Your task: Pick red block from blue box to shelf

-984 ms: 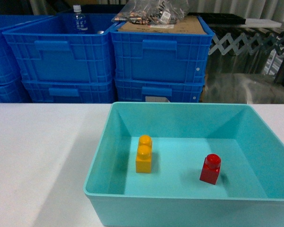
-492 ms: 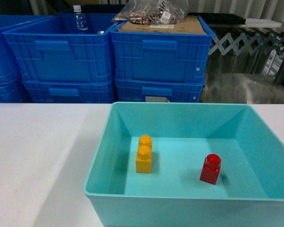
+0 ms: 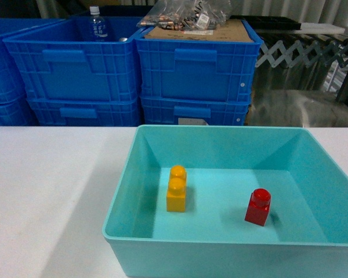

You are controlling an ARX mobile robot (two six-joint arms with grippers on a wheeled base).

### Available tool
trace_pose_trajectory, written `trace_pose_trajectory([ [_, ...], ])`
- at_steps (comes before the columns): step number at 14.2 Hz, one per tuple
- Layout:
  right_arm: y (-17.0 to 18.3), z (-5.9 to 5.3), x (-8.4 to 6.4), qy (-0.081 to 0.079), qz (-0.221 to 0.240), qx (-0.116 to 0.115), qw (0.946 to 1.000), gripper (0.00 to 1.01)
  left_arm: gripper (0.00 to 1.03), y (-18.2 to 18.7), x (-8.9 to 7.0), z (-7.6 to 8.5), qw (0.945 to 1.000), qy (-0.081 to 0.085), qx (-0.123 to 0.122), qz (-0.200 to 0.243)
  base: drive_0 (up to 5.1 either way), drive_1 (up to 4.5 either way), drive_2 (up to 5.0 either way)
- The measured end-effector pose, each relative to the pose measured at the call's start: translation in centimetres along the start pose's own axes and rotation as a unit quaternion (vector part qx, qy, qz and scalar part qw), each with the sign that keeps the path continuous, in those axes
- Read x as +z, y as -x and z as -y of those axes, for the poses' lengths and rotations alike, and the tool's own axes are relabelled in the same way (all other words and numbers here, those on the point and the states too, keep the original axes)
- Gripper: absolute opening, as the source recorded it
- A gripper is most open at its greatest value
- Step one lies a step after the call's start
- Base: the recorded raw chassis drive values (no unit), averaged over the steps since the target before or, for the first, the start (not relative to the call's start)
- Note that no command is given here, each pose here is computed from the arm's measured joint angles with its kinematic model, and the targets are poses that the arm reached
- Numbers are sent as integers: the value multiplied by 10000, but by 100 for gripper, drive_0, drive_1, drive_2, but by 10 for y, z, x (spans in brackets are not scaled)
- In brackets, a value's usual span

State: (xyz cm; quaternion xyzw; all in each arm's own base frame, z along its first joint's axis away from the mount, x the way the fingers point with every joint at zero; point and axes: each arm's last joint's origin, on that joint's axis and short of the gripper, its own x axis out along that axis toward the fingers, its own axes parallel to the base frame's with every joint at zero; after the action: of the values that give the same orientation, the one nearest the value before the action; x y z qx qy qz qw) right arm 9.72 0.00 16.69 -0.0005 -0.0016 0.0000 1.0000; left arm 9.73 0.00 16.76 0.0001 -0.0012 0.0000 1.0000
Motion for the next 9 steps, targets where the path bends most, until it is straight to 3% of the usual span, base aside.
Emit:
trace_pose_trajectory([
  [9,0,0,0,0,0,0,10000,98,98,0,0,0,10000,0,0,0,0,0,0],
])
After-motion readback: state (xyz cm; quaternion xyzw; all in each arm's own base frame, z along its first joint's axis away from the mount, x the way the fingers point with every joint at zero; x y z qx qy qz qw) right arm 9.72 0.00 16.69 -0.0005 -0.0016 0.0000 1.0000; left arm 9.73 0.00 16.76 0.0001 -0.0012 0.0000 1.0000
